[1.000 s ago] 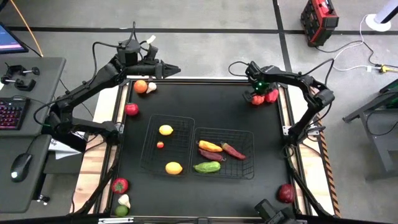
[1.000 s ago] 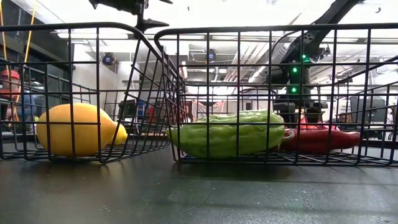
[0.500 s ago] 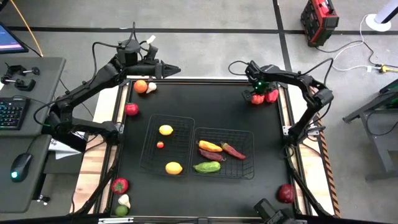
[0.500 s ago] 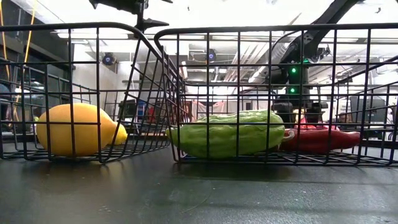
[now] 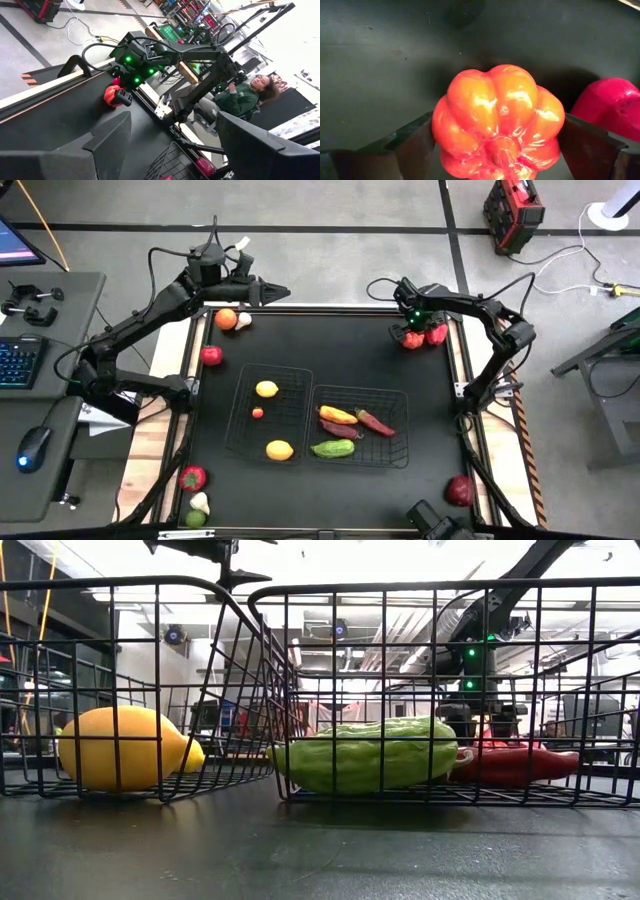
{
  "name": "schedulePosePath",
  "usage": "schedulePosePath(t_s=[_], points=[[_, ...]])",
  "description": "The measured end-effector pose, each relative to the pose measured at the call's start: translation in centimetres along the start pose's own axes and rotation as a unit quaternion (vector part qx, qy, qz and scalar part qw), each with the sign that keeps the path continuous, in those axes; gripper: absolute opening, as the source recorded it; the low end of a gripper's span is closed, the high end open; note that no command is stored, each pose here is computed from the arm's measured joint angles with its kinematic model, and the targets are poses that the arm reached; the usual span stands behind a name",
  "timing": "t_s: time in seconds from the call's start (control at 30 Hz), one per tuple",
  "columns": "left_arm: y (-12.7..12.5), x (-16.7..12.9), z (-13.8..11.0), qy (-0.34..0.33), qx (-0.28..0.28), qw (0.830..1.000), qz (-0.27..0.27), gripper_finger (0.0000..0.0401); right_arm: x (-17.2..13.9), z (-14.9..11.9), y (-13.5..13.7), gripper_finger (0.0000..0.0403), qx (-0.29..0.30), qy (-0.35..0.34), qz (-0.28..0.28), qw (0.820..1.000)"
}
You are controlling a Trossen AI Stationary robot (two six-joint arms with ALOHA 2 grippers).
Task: Sort produce into baskets
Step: Put the orange pumpkin into the right wire basket
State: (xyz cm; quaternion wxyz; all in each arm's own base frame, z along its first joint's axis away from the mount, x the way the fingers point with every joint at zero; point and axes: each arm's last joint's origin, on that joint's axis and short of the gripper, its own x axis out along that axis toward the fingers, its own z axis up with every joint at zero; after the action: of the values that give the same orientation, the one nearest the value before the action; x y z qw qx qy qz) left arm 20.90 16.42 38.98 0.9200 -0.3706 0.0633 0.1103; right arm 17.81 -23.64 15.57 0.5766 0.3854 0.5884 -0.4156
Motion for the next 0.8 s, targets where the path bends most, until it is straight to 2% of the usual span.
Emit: schedulePosePath(t_s=[0.23,0.37,0.43,0.6,0.7,0.8], points=[[-0.1,0.0,0.1,-0.005,-0.001,1.000,-0.004,0.0280,-0.6,-0.4,0.4,0.0347,-0.009,-0.003,0.000,1.000],[-0.5,0.0,0.5,-0.022,0.011,0.999,-0.026,0.0280,-2.7,-0.5,0.8,0.0346,-0.023,-0.015,0.030,0.999],[-0.7,0.0,0.8,-0.032,0.016,0.999,-0.036,0.0280,-4.5,-0.5,1.1,0.0346,-0.029,-0.050,0.042,0.997],[-1.0,-0.1,1.1,-0.047,0.025,0.997,-0.050,0.0280,-8.3,-1.6,2.5,0.0346,-0.060,-0.097,0.122,0.986],[-1.0,-0.1,1.2,-0.051,0.027,0.997,-0.053,0.0280,-11.0,-3.5,4.3,0.0346,-0.108,-0.119,0.207,0.965],[-1.1,-0.1,1.2,-0.052,0.028,0.997,-0.054,0.0280,-12.8,-6.4,6.8,0.0346,-0.183,-0.105,0.279,0.937]])
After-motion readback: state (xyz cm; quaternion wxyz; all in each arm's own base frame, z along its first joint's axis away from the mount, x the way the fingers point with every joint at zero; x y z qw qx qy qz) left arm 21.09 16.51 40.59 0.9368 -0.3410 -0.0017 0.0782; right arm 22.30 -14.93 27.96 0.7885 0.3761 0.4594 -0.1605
